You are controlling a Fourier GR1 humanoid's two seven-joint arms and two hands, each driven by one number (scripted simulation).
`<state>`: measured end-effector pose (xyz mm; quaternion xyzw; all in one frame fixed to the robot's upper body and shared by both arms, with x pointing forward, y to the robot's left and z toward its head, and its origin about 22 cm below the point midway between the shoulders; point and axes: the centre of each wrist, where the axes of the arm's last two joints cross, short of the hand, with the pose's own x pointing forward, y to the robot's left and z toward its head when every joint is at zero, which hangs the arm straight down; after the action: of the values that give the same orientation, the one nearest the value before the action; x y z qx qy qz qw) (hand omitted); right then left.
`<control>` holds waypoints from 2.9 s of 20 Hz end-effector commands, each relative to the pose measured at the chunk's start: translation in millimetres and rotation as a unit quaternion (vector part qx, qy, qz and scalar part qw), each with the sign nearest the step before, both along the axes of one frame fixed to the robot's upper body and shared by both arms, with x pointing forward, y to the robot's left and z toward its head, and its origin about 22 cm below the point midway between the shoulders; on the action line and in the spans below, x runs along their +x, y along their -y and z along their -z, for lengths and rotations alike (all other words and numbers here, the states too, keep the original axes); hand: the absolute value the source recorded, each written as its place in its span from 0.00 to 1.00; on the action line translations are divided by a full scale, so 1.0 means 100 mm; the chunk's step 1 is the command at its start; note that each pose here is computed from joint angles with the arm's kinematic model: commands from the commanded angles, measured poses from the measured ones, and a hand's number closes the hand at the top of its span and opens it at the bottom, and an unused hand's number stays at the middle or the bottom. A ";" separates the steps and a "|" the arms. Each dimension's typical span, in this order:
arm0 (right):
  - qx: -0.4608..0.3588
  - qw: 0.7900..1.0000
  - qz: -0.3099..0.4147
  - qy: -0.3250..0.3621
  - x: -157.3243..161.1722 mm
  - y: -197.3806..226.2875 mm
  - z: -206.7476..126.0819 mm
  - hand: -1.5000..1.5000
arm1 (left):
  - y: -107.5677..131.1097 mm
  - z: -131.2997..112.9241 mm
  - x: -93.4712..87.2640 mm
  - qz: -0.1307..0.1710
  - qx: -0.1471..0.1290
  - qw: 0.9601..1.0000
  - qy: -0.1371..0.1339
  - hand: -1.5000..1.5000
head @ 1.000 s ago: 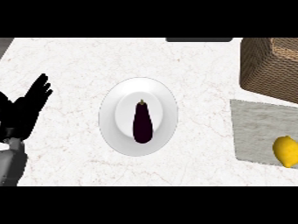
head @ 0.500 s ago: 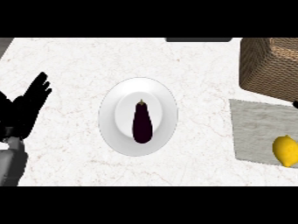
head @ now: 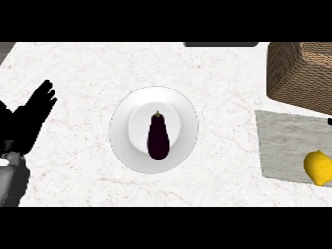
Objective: Pick the lemon from the placemat and place it in the basket
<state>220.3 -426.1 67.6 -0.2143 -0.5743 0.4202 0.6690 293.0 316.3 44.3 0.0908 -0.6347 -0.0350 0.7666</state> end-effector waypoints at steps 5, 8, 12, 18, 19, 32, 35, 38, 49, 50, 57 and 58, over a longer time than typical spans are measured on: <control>-0.029 1.000 -0.001 0.000 -0.02 -0.15 0.12 0.00 | 0.01 -0.02 0.02 -0.010 0.004 1.000 0.005 0.50; -0.036 0.999 0.010 -0.003 -0.04 -0.35 0.22 0.00 | -0.09 -0.01 -0.05 0.002 -0.006 1.000 0.004 0.50; -0.058 0.998 0.015 -0.006 0.01 -0.17 0.32 0.00 | -0.10 0.16 -0.15 0.000 -0.003 1.000 0.004 0.50; -0.118 0.992 -0.044 -0.026 -0.01 -0.25 0.45 1.00 | 0.04 -0.02 0.00 0.001 -0.004 1.000 0.004 0.50; -0.114 0.992 -0.048 -0.020 0.11 -0.42 0.47 1.00 | 0.24 0.01 0.03 -0.007 0.001 1.000 0.004 0.50; -0.086 0.994 -0.064 0.015 0.01 -1.94 0.44 1.00 | 0.09 0.01 0.06 -0.002 -0.001 1.000 0.002 0.50; -0.077 0.994 -0.070 0.016 -0.05 -2.54 0.35 1.00 | -0.01 0.10 0.07 -0.004 -0.003 1.000 -0.001 0.50; -0.073 0.995 -0.068 -0.002 -0.17 -2.80 0.42 1.00 | 0.11 0.07 0.12 -0.001 0.005 1.000 -0.001 0.50; 0.176 0.967 -0.018 0.184 -0.63 -2.90 -0.44 1.00 | 0.01 0.05 -0.02 -0.002 -0.007 1.000 0.000 0.50; 0.174 0.965 0.000 0.197 -0.73 -2.80 -0.63 1.00 | 0.02 0.03 0.02 -0.007 -0.003 1.000 0.006 0.50; 0.136 0.959 0.077 0.235 -0.68 -2.59 -1.29 1.00 | -0.02 0.13 -0.02 0.003 -0.002 1.000 -0.007 0.50; 0.143 0.957 0.085 0.238 -0.71 -2.71 -1.34 1.00 | 0.10 0.04 -0.01 -0.002 -0.005 1.000 -0.002 0.50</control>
<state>162.6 -148.9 167.4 -0.2264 -0.7413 0.2524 0.5792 291.9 313.7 38.9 0.0891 -0.6347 -0.0333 0.7669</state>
